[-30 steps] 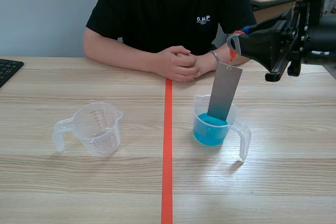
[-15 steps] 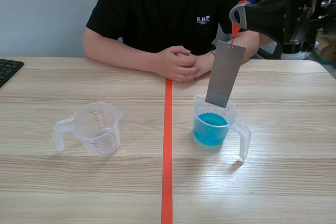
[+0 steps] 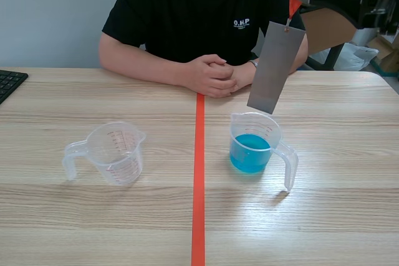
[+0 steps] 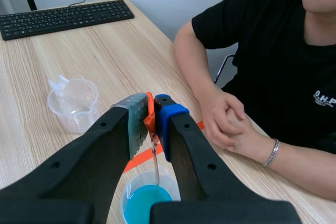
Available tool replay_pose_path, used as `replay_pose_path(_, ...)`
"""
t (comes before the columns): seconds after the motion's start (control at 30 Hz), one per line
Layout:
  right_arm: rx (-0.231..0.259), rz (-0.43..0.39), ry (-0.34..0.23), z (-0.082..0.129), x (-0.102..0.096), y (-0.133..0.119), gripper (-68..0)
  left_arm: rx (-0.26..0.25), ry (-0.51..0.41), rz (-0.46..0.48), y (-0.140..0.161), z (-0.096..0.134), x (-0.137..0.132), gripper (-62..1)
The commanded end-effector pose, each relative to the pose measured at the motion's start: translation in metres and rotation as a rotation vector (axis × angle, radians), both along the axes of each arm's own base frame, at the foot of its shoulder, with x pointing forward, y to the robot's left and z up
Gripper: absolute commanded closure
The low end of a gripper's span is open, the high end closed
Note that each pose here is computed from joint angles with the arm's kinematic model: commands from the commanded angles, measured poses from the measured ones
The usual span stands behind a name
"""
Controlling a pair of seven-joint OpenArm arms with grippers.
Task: Do the redox reaction experiment.
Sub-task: 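Raise the plate and point at it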
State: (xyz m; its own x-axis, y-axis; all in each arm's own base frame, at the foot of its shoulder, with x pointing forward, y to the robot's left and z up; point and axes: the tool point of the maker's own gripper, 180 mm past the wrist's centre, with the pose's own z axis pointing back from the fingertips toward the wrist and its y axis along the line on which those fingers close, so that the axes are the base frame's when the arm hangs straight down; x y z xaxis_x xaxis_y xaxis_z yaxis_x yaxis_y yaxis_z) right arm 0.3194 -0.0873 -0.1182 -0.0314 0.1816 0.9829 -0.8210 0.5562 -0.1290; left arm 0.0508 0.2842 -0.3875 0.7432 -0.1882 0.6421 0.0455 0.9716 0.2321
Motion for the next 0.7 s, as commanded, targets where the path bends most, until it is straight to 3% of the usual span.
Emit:
replay_pose_path(0.0, 0.005, 0.017, -0.037, 0.013, -0.002, 0.001, -1.5, 0.002, -0.022, -0.011, -0.001, 0.005, 0.006, -4.4)
replay_pose_path(0.5, 0.008, 0.018, -0.036, 0.013, -0.002, 0.001, -1.5, 0.002, -0.021, -0.011, -0.001, 0.005, 0.006, -4.5)
replay_pose_path(0.67, 0.009, 0.018, -0.036, 0.013, -0.003, 0.001, -1.5, -0.027, -0.034, -0.087, -0.009, 0.010, 0.018, -4.5)
